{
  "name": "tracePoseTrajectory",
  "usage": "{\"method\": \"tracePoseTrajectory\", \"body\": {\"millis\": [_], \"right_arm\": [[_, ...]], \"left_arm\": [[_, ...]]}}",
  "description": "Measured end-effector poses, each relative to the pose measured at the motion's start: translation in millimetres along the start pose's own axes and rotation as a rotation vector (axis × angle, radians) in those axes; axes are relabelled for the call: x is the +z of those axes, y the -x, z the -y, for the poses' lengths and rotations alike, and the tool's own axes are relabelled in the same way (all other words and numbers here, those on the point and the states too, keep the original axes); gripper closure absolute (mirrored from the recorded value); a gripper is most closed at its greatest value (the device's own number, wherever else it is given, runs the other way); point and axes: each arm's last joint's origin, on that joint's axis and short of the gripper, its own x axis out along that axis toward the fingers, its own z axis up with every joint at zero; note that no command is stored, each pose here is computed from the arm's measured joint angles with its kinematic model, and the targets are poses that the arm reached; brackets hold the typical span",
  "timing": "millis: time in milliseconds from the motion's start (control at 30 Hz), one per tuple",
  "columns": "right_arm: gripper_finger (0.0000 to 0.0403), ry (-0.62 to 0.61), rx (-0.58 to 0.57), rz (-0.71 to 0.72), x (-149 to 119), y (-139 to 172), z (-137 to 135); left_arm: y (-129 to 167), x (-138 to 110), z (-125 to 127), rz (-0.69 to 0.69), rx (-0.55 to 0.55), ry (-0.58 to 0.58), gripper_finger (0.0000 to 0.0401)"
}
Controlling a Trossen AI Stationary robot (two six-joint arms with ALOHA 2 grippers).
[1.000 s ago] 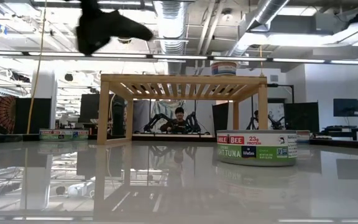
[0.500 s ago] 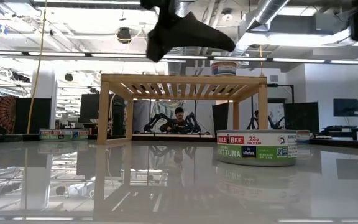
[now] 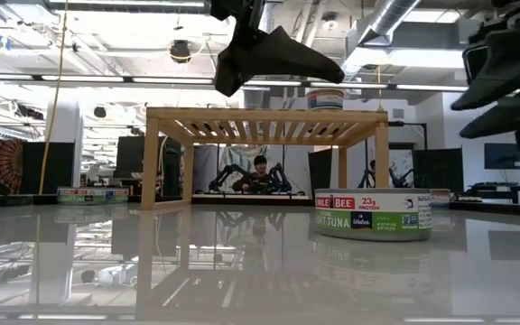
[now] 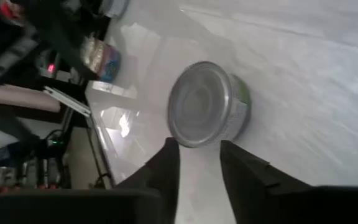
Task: Stack canned seafood by type on shelf
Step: Stack the green tuna can on top of the other green tuna can on the shelf
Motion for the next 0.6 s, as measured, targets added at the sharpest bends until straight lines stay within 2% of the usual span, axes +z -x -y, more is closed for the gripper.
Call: {"method": "tracePoseTrajectory", "body": {"millis": [133, 267, 367, 600], "right_arm": [[0.0223, -0.039, -0.029, 0.010, -4, -13, 6], [0.0207, -0.118, -0.041, 0.009, -8, -25, 11], [0.0211, -0.121, -0.066, -0.024, -11, -32, 16], [0.0251, -0.161, -0.087, -0.013, -11, -46, 18]], "left_arm": [[-1, 2, -2, 0.003, 0.005, 0.012, 0.0113], [-1, 2, -4, -0.006, 0.019, 0.066, 0.0113], [-1, 0, -6, -0.024, 0.039, 0.093, 0.0113], [-3, 0, -11, -0.036, 0.066, 0.127, 0.0113]]}}
